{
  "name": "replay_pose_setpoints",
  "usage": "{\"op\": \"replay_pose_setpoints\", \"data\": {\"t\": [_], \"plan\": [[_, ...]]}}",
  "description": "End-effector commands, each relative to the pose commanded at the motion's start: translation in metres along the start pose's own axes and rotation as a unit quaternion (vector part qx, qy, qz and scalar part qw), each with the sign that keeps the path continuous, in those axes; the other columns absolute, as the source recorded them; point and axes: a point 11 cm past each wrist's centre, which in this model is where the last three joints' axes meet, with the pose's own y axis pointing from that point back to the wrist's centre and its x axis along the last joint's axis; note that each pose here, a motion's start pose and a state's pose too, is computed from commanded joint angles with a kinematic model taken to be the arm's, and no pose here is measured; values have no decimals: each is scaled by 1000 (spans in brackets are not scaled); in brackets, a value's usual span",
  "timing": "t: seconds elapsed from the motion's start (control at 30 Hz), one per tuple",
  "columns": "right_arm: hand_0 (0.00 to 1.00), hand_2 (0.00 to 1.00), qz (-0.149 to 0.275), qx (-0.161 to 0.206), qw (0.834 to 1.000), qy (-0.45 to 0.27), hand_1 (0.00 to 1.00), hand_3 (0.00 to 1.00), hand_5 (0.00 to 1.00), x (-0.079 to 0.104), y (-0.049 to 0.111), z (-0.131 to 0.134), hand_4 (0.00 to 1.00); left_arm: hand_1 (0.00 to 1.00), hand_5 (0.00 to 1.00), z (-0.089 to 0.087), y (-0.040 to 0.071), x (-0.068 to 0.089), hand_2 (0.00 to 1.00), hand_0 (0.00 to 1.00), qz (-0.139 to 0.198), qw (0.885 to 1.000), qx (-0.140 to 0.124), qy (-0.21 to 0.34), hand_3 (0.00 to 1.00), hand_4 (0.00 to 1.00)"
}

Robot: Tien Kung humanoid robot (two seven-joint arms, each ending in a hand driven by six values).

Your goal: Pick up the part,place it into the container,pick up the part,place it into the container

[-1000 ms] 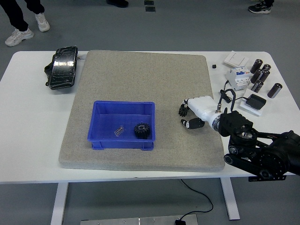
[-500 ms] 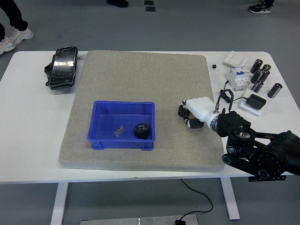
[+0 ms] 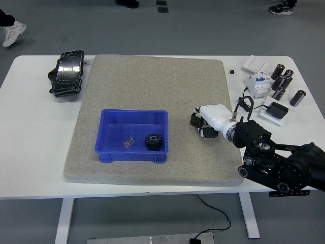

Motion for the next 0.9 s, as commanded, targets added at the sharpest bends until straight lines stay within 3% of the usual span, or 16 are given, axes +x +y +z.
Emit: {"op": "replay_pose_setpoints", "data": {"t": [0.33,0.67,0.9], "plan": [[370,392,6,0,1000,-21,459,660,48,2,1,0,634,668,444,1,0,0,599,674,1,1000,-1,1,563,490],[365,392,42,13,997,-59,460,661,42,23,3,-7,627,668,449,0,0,-1,600,674,0,1000,-1,2,565,488],[378,415,30,13,999,-39,485,675,48,22,2,-5,597,668,461,0,0,-1,601,674,1,1000,0,1,565,491]]}}
